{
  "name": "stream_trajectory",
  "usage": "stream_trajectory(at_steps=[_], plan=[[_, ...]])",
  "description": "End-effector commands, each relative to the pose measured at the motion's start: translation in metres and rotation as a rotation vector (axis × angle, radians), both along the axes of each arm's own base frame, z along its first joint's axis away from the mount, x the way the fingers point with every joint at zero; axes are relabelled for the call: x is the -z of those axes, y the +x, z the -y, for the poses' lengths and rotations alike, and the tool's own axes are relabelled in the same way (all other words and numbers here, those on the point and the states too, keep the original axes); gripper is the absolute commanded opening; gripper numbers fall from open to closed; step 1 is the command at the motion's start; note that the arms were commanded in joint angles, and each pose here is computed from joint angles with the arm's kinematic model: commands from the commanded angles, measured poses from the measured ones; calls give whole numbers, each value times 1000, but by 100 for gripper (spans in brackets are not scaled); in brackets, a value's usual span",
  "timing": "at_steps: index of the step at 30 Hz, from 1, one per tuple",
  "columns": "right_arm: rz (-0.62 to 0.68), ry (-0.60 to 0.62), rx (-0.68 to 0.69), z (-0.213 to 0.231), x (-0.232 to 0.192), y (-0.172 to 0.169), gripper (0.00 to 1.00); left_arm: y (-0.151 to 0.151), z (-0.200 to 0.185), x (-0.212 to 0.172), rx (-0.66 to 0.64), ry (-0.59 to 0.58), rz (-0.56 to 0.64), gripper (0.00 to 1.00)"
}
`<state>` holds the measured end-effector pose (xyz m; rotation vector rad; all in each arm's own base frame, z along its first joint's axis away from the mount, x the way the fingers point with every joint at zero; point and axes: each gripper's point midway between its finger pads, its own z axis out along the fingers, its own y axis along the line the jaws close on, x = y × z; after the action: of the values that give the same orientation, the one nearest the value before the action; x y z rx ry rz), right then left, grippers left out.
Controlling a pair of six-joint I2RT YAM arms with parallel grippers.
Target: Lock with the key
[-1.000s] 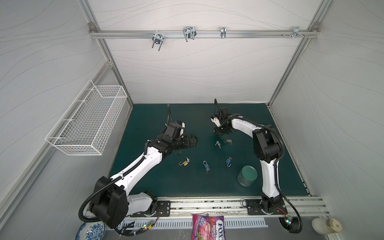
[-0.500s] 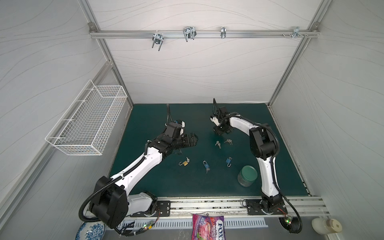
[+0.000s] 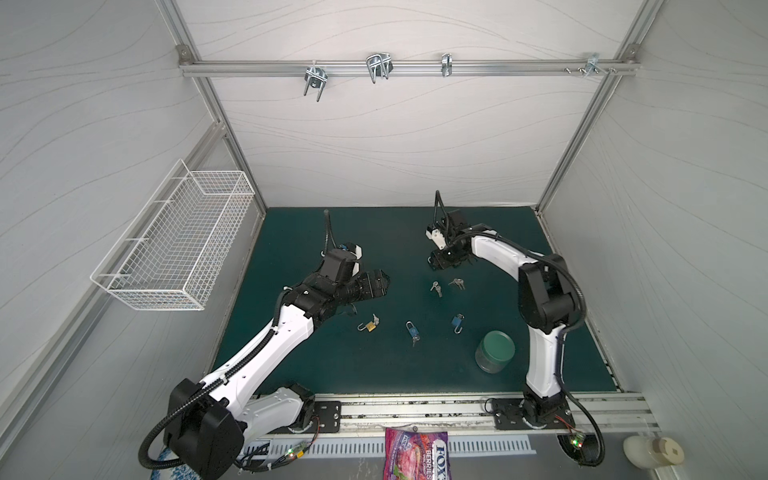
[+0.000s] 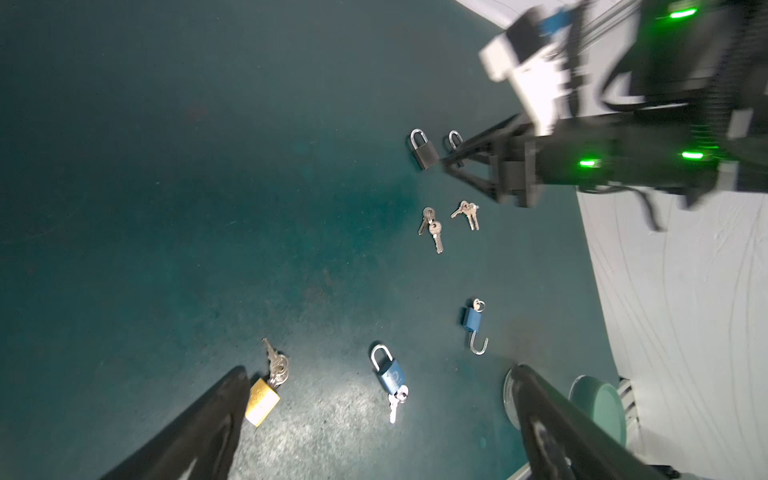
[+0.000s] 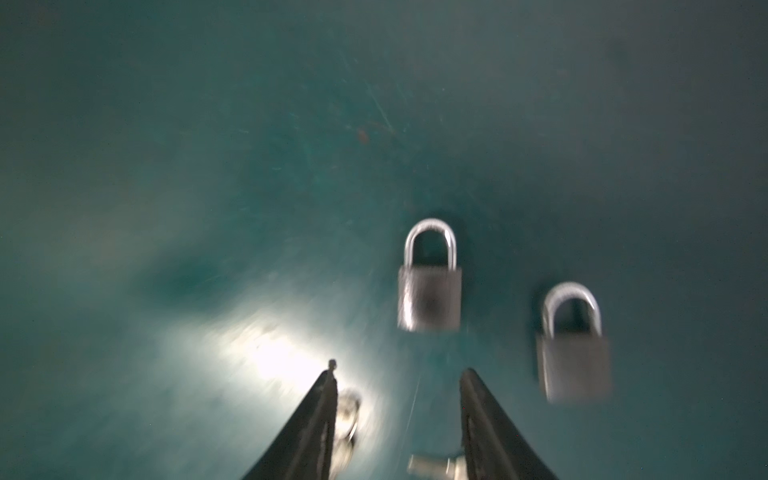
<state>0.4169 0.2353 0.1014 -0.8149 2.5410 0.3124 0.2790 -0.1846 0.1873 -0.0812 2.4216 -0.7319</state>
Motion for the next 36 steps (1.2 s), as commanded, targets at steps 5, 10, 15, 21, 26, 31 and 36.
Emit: stream_trajectory(at_steps=[5,10,15,21,26,31,36], plan=[[27,29,60,3,-49,-85,45,-43,26,30,23,-34,-65,99],[-17,24,46,-3,-45,-159,45,-62,50,39,46,-86,-78,99],[-61,-15,28,-10,-26,-219,44,-67,46,47,8,-158,-92,99],[-104,-27,25,-29,2,-255,41,-60,25,54,-46,-226,-137,99],[-121,-33,49,-47,23,-256,39,-49,-3,54,-97,-284,-150,99],[-131,-65,50,-63,35,-249,40,-45,-21,58,-138,-353,-170,98],[-145,-112,40,-75,50,-244,40,-44,-34,62,-181,-386,-179,97]])
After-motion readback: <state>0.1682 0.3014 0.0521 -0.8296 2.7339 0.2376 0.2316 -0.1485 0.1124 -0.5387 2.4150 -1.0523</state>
